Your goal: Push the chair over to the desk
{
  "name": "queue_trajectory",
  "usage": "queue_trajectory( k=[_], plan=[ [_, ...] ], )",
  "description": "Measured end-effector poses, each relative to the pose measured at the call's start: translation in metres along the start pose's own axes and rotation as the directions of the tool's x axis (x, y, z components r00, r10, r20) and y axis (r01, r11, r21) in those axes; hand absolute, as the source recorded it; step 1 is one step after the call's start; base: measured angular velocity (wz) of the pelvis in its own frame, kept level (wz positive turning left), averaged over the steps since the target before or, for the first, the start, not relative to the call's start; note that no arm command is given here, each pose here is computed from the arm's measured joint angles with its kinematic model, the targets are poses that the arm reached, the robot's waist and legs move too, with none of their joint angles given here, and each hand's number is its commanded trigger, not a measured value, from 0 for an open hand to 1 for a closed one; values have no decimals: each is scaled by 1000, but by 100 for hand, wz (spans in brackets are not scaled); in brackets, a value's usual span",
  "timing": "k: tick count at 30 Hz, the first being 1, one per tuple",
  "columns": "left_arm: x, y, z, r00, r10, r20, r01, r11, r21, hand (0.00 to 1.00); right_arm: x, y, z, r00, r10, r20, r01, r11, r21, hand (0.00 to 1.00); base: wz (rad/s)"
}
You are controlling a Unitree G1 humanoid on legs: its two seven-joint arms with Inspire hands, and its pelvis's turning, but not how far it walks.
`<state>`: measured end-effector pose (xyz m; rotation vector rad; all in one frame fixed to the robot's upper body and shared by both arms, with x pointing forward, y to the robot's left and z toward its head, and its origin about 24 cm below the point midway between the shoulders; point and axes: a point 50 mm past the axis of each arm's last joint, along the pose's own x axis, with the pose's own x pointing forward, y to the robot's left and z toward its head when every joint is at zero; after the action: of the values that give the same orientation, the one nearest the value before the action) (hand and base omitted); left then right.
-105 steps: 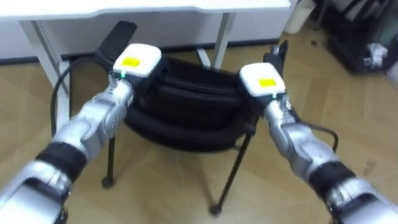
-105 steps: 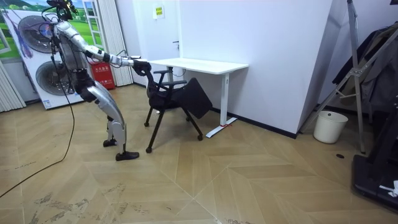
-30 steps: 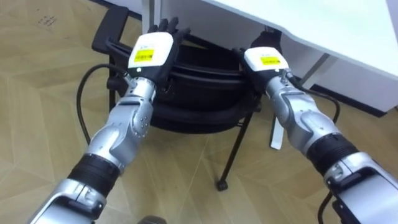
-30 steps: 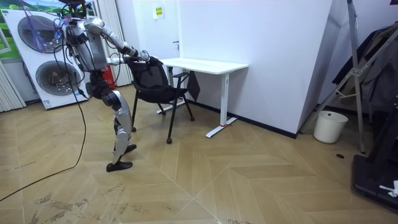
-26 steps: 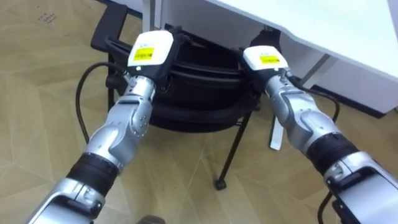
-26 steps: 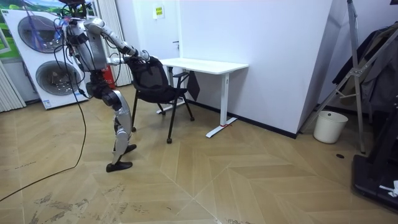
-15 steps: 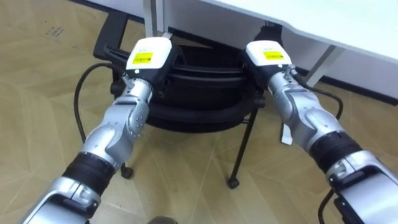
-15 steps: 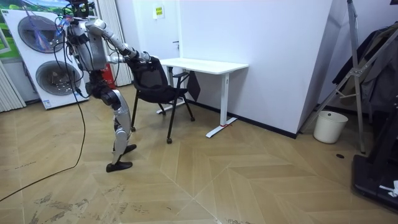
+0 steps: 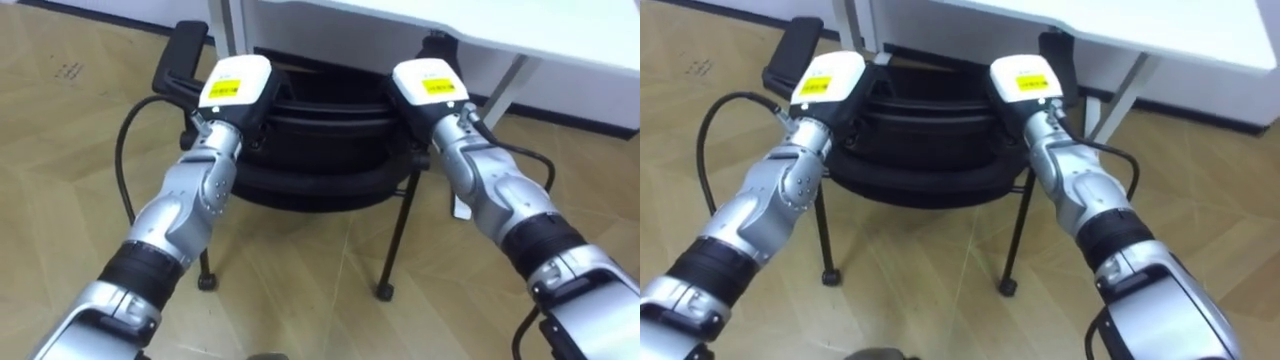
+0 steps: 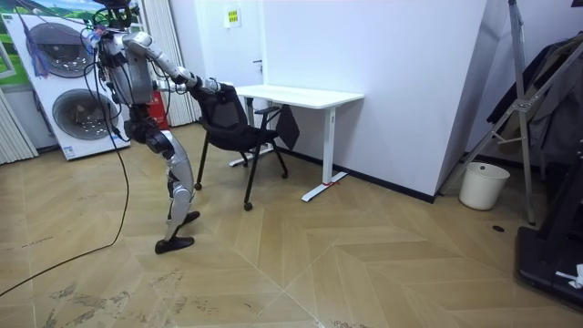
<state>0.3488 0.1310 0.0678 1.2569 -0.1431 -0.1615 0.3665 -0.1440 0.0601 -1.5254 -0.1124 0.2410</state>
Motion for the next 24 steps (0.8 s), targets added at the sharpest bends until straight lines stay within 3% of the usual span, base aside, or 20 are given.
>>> queue_trajectory(
  k=[24],
  plan=[
    [0, -3, -7, 998, -61, -14, 61, 998, 0, 100, -6, 15, -2, 1000, 15, 11, -15, 999, 33, 100, -17]
  ],
)
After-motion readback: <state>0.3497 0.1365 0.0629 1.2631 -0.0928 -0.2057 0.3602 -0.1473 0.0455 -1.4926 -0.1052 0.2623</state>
